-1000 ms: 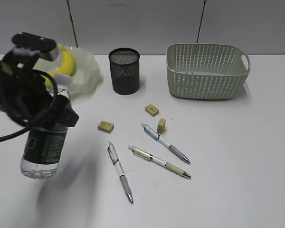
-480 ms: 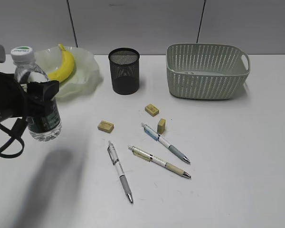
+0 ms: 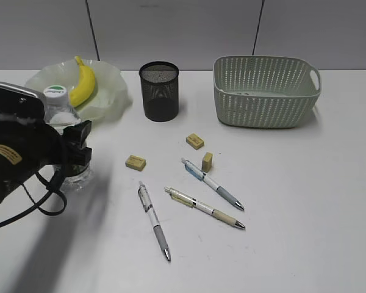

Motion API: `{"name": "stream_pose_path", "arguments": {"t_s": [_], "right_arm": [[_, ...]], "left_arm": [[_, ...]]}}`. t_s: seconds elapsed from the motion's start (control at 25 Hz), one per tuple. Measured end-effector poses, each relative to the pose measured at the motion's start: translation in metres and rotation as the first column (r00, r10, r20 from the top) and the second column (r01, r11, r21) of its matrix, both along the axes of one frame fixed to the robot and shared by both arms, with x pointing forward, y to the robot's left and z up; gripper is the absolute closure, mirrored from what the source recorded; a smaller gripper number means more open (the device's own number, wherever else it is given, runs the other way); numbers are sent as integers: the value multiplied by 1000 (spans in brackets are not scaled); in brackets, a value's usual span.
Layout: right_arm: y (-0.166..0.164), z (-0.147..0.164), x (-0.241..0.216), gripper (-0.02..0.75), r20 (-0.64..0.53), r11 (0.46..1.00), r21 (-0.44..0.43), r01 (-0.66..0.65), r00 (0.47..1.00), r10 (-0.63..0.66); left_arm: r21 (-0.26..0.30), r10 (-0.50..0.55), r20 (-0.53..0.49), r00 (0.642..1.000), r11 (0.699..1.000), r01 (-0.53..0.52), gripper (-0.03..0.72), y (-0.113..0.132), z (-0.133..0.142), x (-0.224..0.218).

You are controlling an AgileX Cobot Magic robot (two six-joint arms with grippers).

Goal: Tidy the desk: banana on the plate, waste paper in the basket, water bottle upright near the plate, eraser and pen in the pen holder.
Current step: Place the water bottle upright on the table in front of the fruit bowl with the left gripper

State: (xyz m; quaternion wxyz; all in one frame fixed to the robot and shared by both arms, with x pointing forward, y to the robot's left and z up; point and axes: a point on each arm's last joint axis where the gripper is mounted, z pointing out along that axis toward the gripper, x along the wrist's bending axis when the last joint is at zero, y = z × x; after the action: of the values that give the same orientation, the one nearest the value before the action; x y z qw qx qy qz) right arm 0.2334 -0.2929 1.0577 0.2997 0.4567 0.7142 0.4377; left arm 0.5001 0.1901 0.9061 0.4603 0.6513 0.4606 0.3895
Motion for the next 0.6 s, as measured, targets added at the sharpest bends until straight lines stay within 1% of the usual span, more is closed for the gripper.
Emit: {"name": "stream_pose_path", "arguments": {"t_s": [0.08,0.28,0.44,0.6], "right_arm": [[0,0,0,164,0,1000,0,0,1000,0],[0,0,0,164,0,1000,0,0,1000,0],[0,0,0,164,0,1000,0,0,1000,0],[0,0,0,164,0,1000,0,0,1000,0]], "left_arm": [[3,2,-1,1000,1000,-2,200,-1,-5,2],[3,3,7,1000,1000,-3,198,-1,-6,3],[-3,10,19,1000,1000,-10,111,0,-4,3],[-34,21,75,997,999,-18,88,1,13,3]]}}
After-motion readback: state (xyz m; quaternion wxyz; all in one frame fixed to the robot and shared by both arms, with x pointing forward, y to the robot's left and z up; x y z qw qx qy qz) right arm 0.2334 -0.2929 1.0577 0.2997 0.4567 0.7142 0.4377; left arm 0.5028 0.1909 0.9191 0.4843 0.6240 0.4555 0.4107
